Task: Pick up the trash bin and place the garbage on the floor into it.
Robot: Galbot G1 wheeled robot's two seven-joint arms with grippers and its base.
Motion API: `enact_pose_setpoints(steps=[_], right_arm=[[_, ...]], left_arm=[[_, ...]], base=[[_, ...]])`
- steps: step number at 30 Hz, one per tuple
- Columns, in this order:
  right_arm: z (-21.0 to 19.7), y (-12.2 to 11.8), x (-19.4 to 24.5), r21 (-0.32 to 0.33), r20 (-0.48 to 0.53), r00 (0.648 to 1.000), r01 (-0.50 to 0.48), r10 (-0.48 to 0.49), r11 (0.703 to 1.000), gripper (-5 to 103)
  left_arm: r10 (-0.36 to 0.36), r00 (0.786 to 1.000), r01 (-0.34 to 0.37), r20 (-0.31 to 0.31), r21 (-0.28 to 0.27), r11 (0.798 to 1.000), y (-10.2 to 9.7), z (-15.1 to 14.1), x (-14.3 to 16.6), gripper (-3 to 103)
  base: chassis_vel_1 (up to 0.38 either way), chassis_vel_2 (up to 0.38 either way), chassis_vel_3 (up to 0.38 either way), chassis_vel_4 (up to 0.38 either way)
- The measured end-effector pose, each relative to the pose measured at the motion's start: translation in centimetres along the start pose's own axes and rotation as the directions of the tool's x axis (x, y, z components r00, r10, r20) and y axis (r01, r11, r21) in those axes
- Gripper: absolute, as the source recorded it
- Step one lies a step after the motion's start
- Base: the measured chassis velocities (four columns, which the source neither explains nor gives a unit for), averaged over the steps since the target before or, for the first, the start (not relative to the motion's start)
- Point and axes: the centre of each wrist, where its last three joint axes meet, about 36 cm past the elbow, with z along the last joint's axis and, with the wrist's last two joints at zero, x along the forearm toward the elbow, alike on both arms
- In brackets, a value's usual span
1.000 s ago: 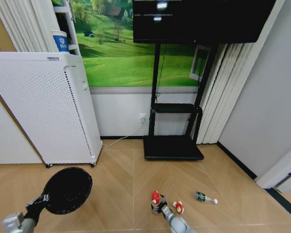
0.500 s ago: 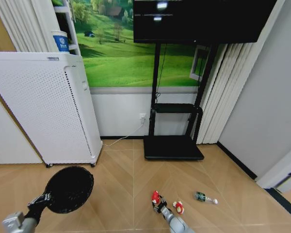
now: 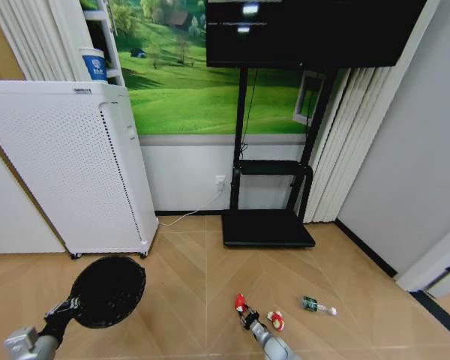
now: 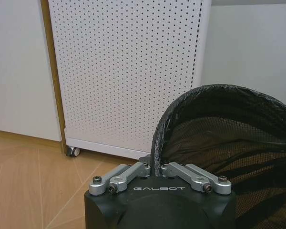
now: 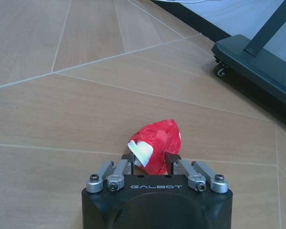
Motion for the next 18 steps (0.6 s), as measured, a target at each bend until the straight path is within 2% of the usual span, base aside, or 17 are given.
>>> enact_pose_setpoints(steps=[4,7,18], right_arm=[[0.3,-0.2,0.3,-0.008,-0.003,1.000,-0.005,0.005,1.000,29],[0.6,-0.2,0.6,-0.017,-0.010,1.000,-0.002,0.002,1.000,20],[0.7,-1.5,1.4,-0.067,0.000,0.999,-0.039,0.039,0.997,19]], left_arm=[[-0.001,1.000,0.001,-0.008,0.005,1.000,-0.1,0.4,0.0,3],[-0.004,1.000,0.004,-0.017,0.007,1.000,0.1,0.8,0.1,3],[0.010,0.999,-0.010,-0.034,0.005,1.000,-0.1,1.5,-0.9,3]], base=[[0.000,0.000,0.000,0.000],[0.000,0.000,0.000,0.000],[0.000,0.000,0.000,0.000]])
